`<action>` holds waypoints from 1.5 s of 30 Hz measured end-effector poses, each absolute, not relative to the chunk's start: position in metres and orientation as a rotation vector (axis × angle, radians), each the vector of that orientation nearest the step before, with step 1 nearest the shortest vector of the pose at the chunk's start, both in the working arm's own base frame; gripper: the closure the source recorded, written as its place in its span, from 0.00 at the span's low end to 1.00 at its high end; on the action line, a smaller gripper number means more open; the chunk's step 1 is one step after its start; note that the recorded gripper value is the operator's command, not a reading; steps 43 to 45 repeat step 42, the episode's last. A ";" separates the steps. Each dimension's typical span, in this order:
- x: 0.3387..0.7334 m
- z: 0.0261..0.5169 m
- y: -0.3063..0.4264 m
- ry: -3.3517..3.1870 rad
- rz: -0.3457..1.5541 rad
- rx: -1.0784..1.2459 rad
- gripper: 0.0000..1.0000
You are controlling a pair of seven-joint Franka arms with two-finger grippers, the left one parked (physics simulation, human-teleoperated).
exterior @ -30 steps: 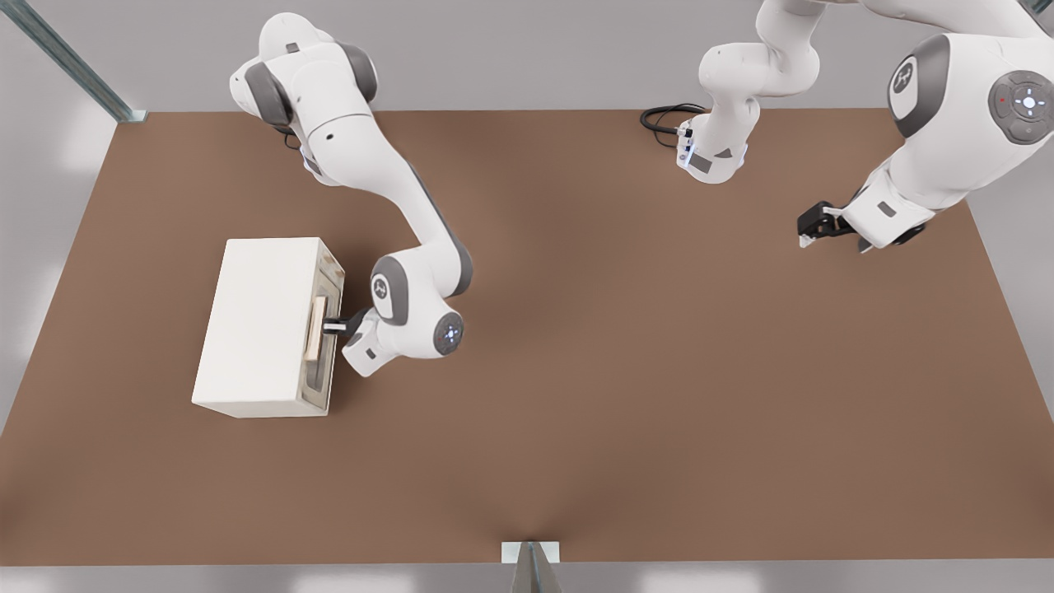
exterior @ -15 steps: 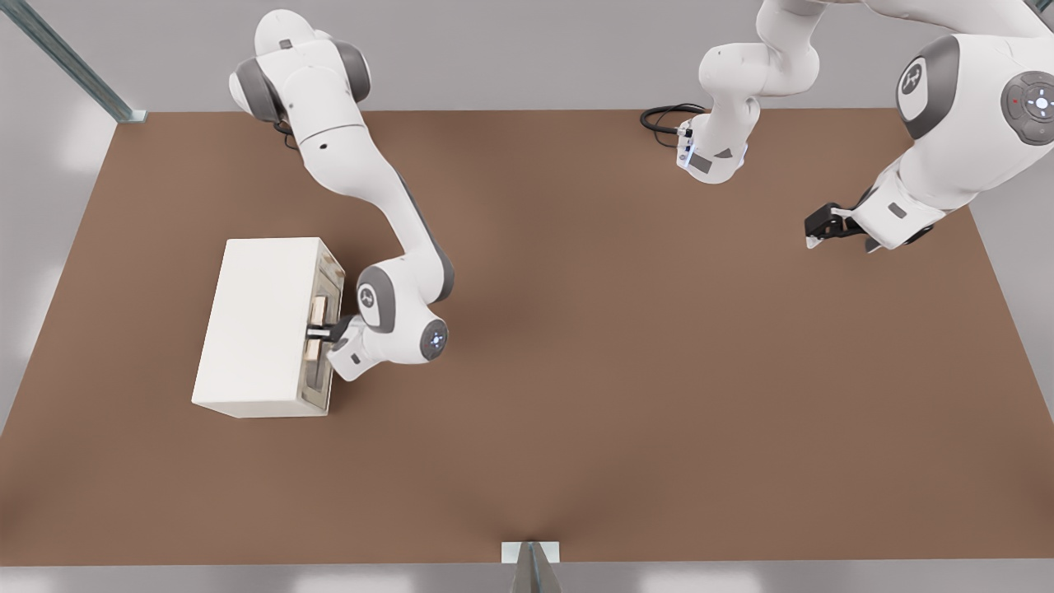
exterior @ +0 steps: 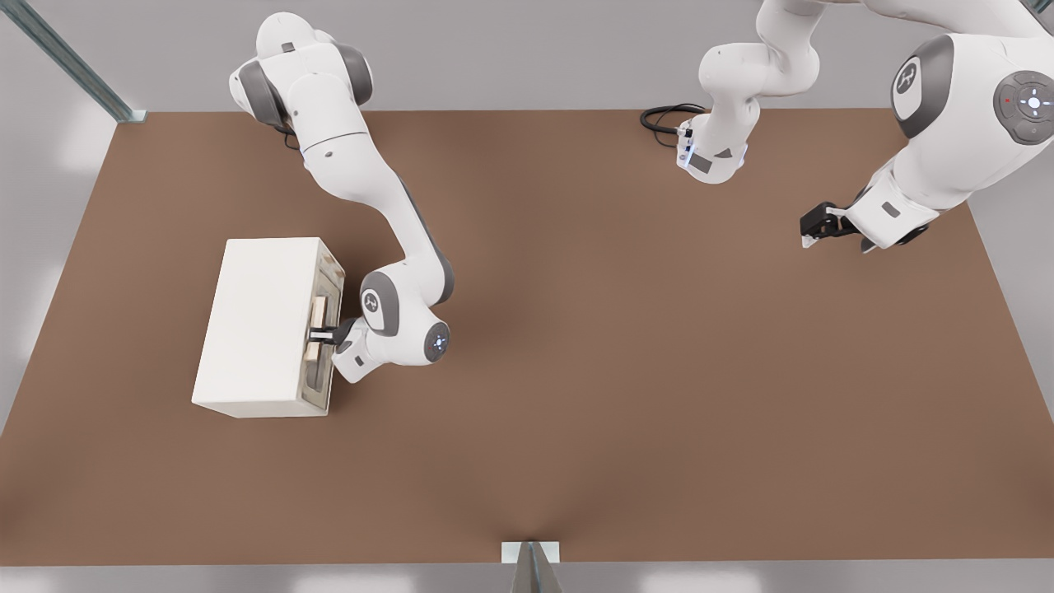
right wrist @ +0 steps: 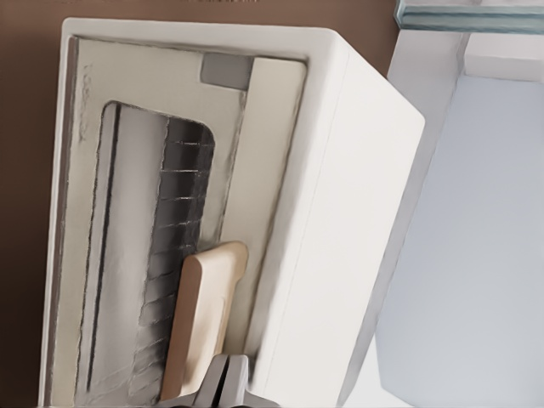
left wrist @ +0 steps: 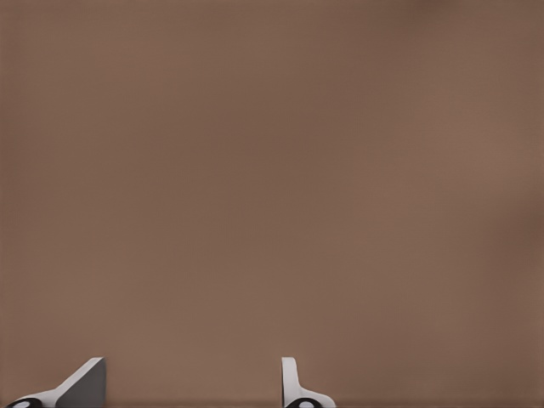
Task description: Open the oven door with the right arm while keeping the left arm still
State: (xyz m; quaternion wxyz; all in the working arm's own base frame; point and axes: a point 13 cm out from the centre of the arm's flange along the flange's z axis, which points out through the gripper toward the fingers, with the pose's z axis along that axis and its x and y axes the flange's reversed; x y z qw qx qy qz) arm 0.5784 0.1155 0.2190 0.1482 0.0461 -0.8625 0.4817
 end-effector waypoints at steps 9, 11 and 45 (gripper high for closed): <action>0.580 0.215 0.121 -2.493 1.388 0.140 0.79; 0.581 0.217 0.127 -2.505 1.387 0.146 0.79; 0.600 0.459 0.051 -3.033 -0.008 -0.084 0.00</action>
